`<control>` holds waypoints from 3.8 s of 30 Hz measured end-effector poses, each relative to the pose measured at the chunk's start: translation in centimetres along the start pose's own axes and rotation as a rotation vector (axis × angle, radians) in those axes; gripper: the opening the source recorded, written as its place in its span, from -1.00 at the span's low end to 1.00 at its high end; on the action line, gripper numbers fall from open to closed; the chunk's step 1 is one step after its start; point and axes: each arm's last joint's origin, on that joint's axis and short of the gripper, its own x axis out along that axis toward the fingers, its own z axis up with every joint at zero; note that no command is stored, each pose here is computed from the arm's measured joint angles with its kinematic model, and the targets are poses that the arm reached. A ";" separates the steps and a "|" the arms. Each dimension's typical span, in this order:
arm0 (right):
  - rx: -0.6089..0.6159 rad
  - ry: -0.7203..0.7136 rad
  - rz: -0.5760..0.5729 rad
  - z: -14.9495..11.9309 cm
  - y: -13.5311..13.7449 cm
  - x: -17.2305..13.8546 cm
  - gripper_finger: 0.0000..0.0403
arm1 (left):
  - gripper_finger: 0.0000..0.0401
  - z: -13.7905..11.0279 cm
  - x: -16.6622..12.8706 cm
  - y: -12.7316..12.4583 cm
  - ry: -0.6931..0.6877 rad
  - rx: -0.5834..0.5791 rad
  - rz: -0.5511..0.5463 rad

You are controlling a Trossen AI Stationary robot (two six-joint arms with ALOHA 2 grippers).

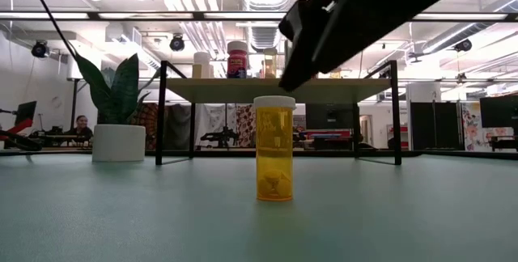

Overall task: Pick and place medicine bottles onto shelf by color
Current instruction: Put the orange pill bottle on the shelf, then adjust the green pill bottle on the shelf

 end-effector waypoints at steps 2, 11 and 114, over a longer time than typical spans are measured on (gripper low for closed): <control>0.004 -0.016 0.010 0.1 0.1 0.5 0.28 | 0.03 0.2 -0.1 0.1 -0.007 -0.002 0.001; 0.010 -0.056 -0.004 0.2 0.0 2.1 0.25 | 0.03 1.0 -0.4 0.3 -0.046 -0.008 0.008; 0.808 -0.192 -0.656 -4.6 -16.6 -25.3 -0.25 | 0.03 3.4 -2.9 2.0 -0.065 0.395 0.269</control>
